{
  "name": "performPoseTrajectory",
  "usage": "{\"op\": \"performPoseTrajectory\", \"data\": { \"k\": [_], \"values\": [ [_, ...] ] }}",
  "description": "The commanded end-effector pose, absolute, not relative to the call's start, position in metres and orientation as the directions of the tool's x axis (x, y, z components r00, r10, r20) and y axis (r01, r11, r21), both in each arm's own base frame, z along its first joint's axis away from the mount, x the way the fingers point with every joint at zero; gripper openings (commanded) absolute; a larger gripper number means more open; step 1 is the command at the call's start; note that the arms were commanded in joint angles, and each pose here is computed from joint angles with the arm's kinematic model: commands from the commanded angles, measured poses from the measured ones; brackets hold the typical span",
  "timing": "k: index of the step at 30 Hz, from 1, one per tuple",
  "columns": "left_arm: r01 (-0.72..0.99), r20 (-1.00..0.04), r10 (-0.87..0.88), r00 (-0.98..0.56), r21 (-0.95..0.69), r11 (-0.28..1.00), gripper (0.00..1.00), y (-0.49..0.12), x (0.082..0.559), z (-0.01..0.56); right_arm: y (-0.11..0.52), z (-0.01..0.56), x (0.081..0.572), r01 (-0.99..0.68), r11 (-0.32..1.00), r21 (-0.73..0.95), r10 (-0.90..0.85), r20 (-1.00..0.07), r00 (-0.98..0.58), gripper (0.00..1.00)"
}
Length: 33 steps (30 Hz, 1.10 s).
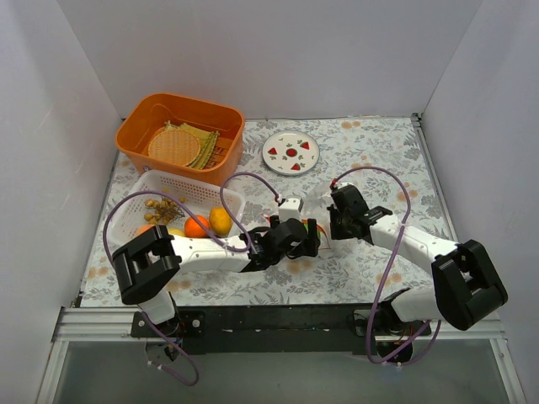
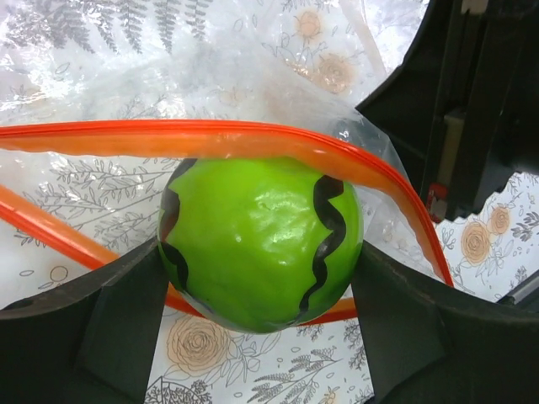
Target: Open the zip-top bag and remove the fake food
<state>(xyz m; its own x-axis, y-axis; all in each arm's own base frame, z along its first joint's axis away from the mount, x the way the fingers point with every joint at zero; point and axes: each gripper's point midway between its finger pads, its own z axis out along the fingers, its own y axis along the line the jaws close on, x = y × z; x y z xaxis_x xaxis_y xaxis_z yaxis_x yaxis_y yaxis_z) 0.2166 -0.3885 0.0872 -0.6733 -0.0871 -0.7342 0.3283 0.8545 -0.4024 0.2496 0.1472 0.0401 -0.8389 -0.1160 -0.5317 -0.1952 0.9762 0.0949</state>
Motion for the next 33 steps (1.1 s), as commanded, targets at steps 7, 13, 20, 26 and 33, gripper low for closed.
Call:
{"op": "performPoseTrajectory", "data": {
  "k": [7, 13, 20, 26, 33],
  "values": [
    [0.327, -0.7, -0.123, -0.703, -0.473, 0.818, 0.46, -0.381, 0.203, 0.109, 0.121, 0.057, 0.278, -0.06, 0.998, 0.005, -0.045, -0.594, -0.803, 0.01],
    [0.315, -0.683, -0.112, -0.722, -0.468, 0.825, 0.46, -0.371, 0.197, 0.113, 0.116, 0.055, 0.281, -0.034, 0.999, 0.02, -0.015, -0.598, -0.802, 0.01],
    [0.283, -0.662, -0.123, -0.739, -0.471, 0.836, 0.47, -0.341, 0.189, 0.132, 0.113, 0.056, 0.283, -0.02, 0.999, 0.032, 0.003, -0.593, -0.805, 0.01],
    [0.166, -0.681, -0.237, -0.693, -0.471, 0.866, 0.48, -0.292, 0.201, 0.175, 0.121, 0.071, 0.282, -0.043, 0.996, 0.08, 0.014, -0.599, -0.801, 0.12],
    [-0.084, -0.678, -0.427, -0.599, -0.477, 0.875, 0.5, -0.205, 0.244, 0.199, 0.129, 0.11, 0.279, -0.095, 0.987, 0.133, 0.011, -0.631, -0.776, 0.66]
  ]
}}
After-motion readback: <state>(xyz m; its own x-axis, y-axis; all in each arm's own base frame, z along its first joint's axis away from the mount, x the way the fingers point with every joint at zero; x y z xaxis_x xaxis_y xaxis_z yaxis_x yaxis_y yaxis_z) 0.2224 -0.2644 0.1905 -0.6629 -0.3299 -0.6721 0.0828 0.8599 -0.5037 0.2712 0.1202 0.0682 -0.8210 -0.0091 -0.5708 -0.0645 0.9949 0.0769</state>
